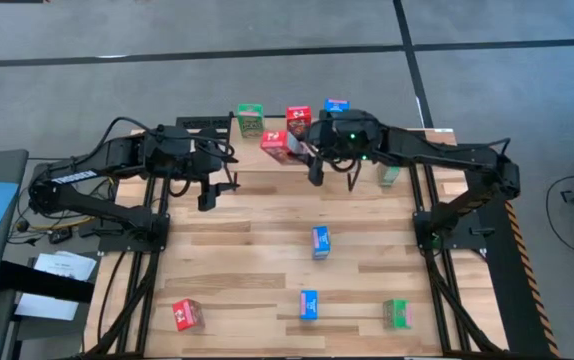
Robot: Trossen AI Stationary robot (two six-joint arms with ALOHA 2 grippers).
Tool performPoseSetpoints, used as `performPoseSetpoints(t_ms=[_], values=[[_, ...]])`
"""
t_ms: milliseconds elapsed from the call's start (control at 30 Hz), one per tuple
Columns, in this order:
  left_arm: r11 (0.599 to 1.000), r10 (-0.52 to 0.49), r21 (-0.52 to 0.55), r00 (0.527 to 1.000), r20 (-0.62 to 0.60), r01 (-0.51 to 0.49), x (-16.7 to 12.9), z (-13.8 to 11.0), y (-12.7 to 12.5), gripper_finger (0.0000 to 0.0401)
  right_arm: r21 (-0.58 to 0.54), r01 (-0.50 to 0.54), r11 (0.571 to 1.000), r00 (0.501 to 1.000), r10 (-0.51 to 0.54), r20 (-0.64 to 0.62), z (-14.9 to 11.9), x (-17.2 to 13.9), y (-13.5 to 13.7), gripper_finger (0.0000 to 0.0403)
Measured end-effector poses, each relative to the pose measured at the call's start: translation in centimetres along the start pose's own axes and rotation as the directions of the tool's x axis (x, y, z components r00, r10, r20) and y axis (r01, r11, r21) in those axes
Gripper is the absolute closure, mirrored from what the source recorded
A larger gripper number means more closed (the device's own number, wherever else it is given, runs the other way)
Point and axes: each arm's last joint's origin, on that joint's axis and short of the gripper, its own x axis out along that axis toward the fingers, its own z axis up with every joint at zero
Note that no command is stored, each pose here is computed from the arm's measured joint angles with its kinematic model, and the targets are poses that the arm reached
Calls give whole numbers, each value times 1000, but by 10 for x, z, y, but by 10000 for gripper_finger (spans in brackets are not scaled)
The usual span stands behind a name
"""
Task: Stack cereal on shelf
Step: Put the top red cereal box on the shelf aligned with the other red cereal box
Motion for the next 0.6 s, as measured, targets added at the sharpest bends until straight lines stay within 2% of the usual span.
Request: performPoseSetpoints(t_ms=[233,500,600], values=[[1000,0,0,1000,-3,0,0,0,0,122,65,-92,994,995,94,-22,-19,4,-15,179],[1000,0,1,1000,-3,0,0,0,0,122,130,-61,990,996,51,74,-48,-15,-23,179],[1000,0,1,1000,-3,0,0,0,0,122,140,-51,989,986,28,165,-58,-29,-22,179]])
